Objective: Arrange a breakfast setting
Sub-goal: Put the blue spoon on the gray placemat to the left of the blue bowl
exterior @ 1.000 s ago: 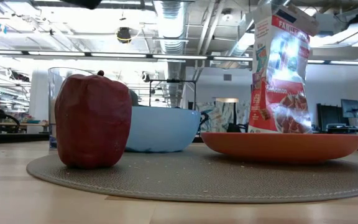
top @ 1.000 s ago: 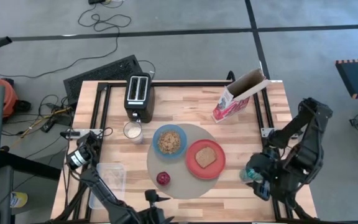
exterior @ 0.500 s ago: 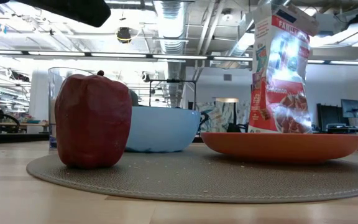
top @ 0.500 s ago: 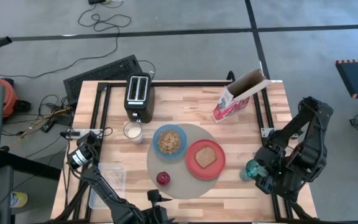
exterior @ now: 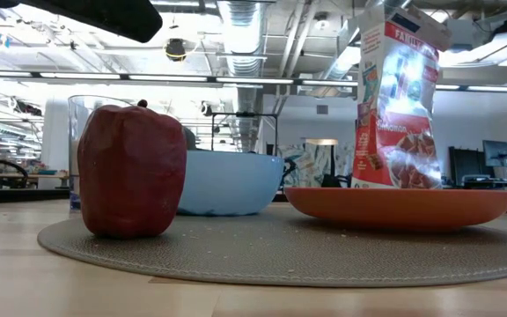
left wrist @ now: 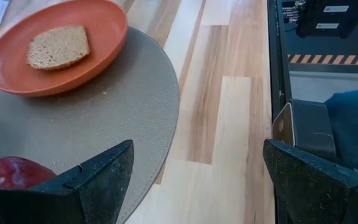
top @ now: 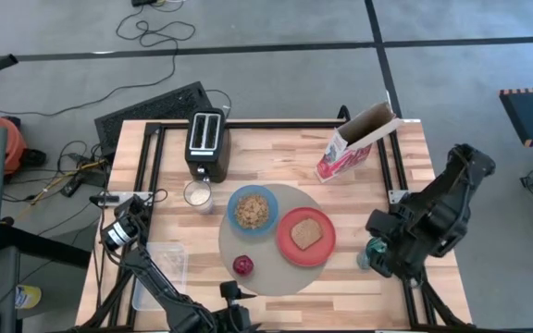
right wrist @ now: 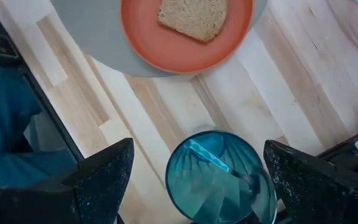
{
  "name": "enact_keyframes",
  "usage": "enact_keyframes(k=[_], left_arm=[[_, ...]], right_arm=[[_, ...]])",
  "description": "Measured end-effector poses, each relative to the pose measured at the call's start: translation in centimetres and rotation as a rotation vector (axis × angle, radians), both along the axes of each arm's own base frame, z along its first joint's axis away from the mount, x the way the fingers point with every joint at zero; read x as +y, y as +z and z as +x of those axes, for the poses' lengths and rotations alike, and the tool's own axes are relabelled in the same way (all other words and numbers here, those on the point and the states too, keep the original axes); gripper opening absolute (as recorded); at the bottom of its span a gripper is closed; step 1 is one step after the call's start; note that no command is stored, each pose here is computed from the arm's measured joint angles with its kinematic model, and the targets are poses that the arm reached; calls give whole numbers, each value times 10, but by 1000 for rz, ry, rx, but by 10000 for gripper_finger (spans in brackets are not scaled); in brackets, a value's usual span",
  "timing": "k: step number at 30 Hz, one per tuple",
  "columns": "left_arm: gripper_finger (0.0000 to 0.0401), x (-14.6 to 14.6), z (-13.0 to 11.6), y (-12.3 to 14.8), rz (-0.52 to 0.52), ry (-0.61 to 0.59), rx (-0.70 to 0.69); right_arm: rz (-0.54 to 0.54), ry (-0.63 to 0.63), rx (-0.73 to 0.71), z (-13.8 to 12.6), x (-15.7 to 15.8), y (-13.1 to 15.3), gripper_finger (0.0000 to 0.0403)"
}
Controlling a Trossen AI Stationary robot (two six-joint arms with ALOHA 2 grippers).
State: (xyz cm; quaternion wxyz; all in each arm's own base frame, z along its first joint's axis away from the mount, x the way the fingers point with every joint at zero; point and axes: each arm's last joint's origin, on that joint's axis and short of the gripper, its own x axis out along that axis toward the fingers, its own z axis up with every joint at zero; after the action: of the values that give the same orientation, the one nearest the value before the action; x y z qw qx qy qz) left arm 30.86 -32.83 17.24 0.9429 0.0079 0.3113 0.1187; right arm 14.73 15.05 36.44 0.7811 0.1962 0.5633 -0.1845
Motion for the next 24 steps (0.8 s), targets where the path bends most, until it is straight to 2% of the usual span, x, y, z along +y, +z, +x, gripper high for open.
enact_keyframes(k=[8, 16, 20, 24], left_arm=[[343, 0, 0, 0, 0, 0, 0], [343, 0, 0, 0, 6, 4, -5], [343, 0, 1, 0, 0, 5, -11], [343, 0, 1, 0, 0, 5, -12]], right_arm=[[58, -50, 71, 13, -14, -1, 373], [40, 7, 85, 19, -21, -2, 346], [19, 8, 146, 19, -25, -17, 331], [57, 34, 291, 12, -26, -39, 324]])
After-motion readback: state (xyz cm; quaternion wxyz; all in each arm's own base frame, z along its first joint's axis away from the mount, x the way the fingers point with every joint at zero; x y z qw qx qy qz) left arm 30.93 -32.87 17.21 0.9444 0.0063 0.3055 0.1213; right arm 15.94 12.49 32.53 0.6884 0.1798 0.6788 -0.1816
